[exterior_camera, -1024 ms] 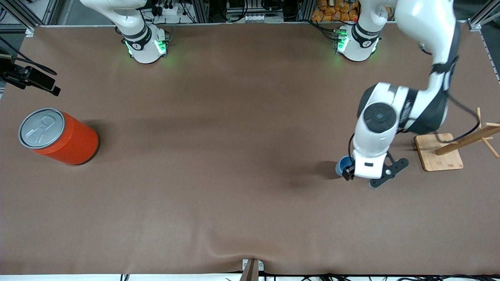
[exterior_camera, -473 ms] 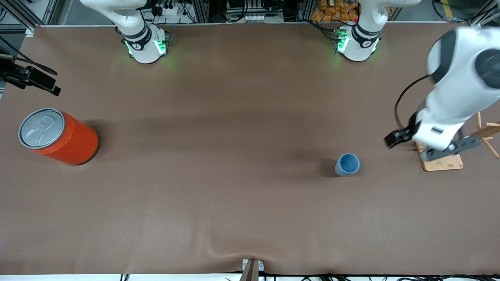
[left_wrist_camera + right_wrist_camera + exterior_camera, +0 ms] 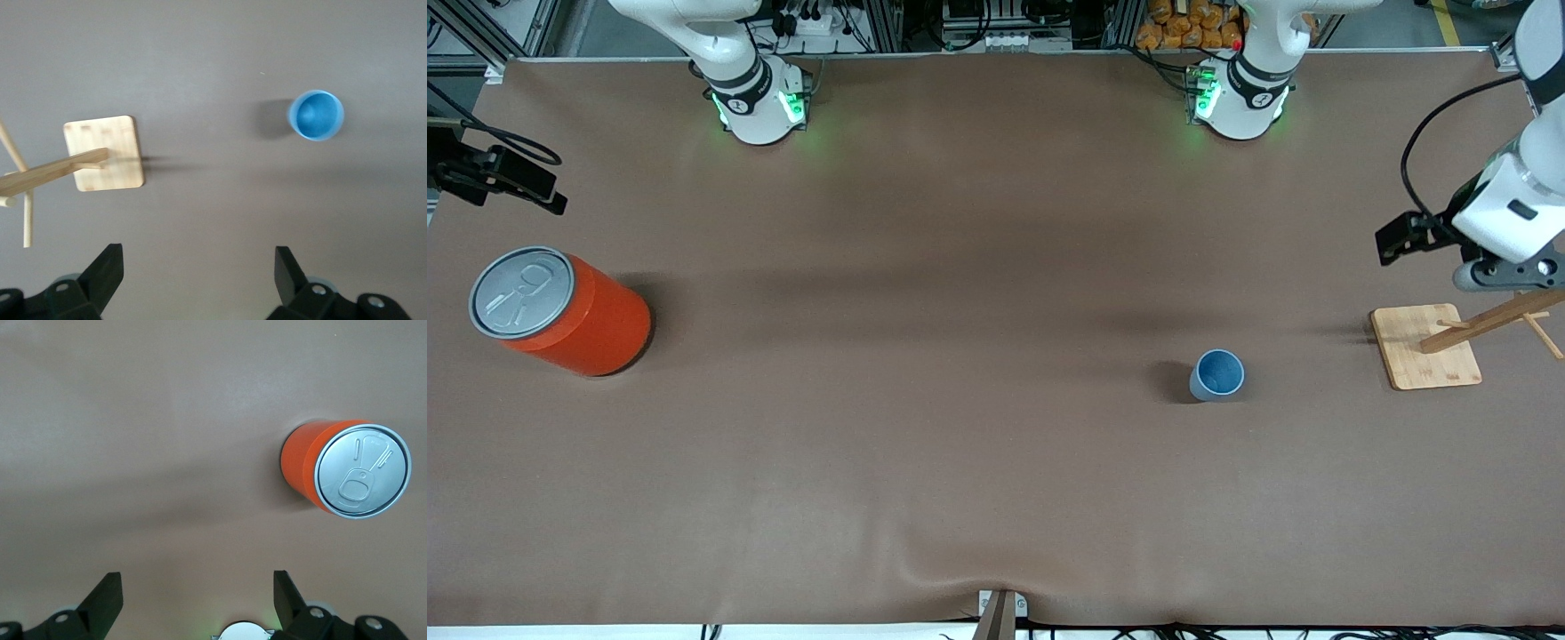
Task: Flip cup
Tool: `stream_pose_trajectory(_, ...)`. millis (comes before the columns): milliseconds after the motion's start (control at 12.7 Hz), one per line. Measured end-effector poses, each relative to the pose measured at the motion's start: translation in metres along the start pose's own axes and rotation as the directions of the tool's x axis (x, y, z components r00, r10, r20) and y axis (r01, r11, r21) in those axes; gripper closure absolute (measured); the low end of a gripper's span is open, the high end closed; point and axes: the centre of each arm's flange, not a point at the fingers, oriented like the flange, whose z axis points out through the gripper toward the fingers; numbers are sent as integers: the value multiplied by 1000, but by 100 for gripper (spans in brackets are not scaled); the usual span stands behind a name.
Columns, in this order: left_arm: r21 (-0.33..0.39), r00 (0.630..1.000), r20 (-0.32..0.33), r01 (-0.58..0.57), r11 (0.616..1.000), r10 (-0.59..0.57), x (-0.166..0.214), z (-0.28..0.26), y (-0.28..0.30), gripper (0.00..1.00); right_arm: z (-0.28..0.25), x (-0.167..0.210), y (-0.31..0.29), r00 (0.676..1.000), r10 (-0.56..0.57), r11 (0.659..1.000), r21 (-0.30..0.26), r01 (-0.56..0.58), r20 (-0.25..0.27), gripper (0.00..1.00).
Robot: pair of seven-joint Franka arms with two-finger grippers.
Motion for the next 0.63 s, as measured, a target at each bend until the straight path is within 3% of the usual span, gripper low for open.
stream_pose_trajectory(158,-44,1000,0,-28,999,28,-5,-23,5,0,0,0,0,1000,-20,1000,0,20,1,0)
stream_pose_trajectory(630,-52,996,39,-74,996,76,-11,-49,10,0,0,0,-1,999,-33,999,-2,33,2,0)
